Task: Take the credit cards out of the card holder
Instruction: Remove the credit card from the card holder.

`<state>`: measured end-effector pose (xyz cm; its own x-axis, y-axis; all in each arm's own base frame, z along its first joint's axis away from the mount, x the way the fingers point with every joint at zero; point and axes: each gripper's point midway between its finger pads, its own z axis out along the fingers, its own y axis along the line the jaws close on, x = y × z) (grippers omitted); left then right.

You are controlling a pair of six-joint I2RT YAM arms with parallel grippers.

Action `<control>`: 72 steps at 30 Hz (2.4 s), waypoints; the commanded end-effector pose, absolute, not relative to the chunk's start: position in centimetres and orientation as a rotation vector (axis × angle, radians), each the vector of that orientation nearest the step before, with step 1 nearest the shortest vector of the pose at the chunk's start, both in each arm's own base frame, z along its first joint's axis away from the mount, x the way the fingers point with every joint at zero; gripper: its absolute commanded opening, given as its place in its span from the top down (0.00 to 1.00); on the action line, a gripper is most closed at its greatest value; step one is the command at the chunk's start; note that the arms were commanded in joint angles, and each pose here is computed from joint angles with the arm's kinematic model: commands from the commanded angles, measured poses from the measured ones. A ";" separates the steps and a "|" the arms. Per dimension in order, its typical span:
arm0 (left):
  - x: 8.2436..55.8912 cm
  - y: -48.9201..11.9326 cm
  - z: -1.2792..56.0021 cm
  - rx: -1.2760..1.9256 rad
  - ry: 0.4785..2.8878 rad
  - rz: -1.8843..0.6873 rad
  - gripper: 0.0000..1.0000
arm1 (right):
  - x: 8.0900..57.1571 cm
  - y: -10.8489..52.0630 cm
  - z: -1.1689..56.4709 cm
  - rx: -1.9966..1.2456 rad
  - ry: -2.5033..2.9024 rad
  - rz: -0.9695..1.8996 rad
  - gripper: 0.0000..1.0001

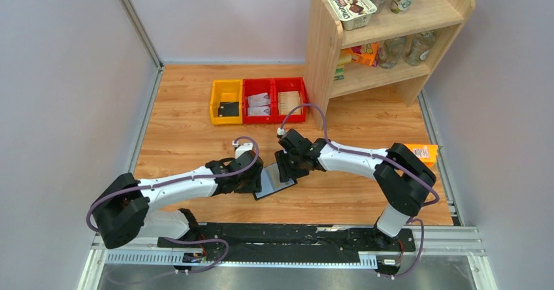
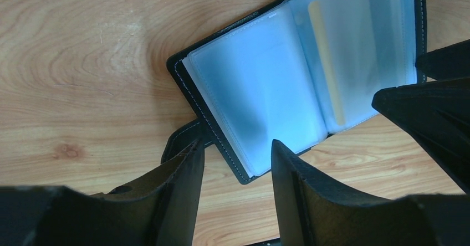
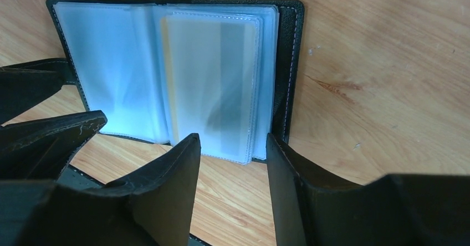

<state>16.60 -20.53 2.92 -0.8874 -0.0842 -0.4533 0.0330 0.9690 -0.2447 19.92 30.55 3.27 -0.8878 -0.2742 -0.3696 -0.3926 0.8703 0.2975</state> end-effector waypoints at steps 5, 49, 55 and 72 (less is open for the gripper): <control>16.6 -21.1 2.4 -0.068 2.652 -0.362 0.50 | 20.3 32.6 4.1 -0.504 2.680 0.630 0.54; 16.3 -22.2 1.6 -0.037 2.685 -0.403 0.55 | 19.4 35.1 8.1 -0.579 2.576 0.858 0.59; 16.3 -22.3 1.7 -0.048 2.678 -0.420 0.55 | 18.7 36.1 8.9 -0.614 2.547 0.961 0.59; 16.6 -19.0 5.6 -0.252 2.445 -0.535 0.51 | 19.7 35.4 7.8 -0.568 2.544 0.880 0.55</control>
